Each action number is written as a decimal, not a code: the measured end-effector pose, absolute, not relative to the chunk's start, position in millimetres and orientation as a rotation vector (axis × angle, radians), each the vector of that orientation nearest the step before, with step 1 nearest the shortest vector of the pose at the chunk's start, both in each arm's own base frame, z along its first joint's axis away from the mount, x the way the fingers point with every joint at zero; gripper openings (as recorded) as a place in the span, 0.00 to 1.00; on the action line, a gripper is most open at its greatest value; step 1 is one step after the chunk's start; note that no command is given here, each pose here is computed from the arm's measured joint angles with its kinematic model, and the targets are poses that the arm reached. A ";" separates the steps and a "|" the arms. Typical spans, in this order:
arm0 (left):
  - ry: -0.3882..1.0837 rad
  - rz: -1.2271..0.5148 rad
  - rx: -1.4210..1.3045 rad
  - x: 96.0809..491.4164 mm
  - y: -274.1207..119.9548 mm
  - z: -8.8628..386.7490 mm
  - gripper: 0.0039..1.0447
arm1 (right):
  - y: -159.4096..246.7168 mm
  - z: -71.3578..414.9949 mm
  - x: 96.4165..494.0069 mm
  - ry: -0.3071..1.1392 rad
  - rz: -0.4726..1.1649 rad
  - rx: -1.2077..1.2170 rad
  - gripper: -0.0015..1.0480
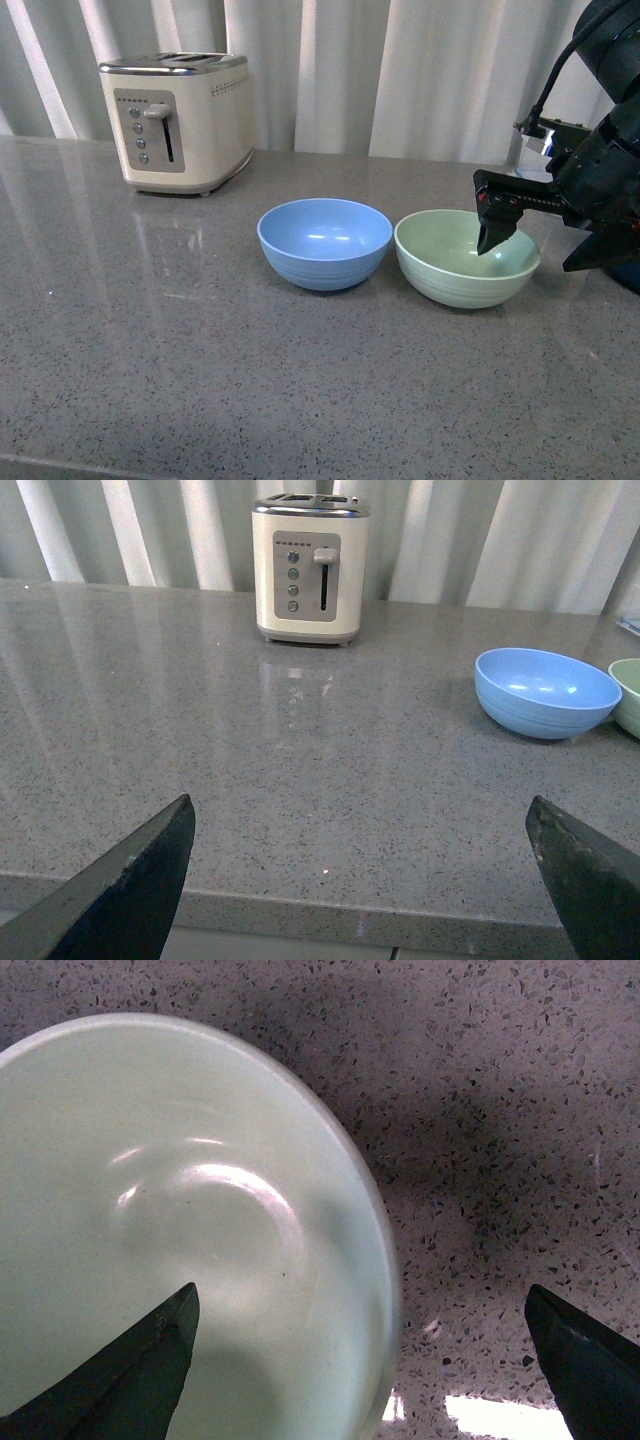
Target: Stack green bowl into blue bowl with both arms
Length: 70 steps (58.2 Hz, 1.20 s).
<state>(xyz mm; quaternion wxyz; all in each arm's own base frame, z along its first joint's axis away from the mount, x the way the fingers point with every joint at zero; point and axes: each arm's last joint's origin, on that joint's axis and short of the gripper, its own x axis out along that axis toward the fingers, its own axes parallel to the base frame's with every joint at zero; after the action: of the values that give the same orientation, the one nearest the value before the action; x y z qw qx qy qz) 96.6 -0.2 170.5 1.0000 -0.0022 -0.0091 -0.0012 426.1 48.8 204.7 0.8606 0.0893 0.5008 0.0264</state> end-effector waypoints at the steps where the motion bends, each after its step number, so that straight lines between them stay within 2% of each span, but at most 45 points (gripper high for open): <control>1: -0.018 -0.002 -0.004 96.6 -0.2 170.5 0.94 | 48.3 204.3 426.5 1.050 0.056 0.186 0.90; 10: -0.018 -0.002 -0.004 96.6 -0.2 170.5 0.94 | 44.6 199.4 431.8 1.044 0.061 0.181 0.88; 29: -0.018 -0.002 -0.004 96.6 -0.2 170.5 0.94 | 42.3 198.1 435.1 1.039 0.091 0.188 0.41; 41: -0.018 -0.002 -0.004 96.6 -0.2 170.5 0.94 | 39.4 198.4 435.8 1.033 0.097 0.199 0.04; 43: -0.018 -0.002 -0.004 96.6 -0.2 170.5 0.94 | 38.5 197.9 435.6 1.033 0.098 0.201 0.00; 57: -0.018 -0.002 -0.004 96.6 -0.2 170.5 0.94 | 30.5 199.6 429.3 1.028 0.085 0.203 0.01; 70: -0.018 -0.002 -0.004 96.6 -0.2 170.5 0.94 | 23.3 220.7 422.3 0.982 0.089 0.203 0.01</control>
<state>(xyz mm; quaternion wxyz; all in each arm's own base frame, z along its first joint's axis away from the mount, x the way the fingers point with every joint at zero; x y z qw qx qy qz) 96.6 -0.2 170.5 1.0000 -0.0022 -0.0091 -0.0010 422.3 23.3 220.7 0.8760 0.0972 0.4705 0.0427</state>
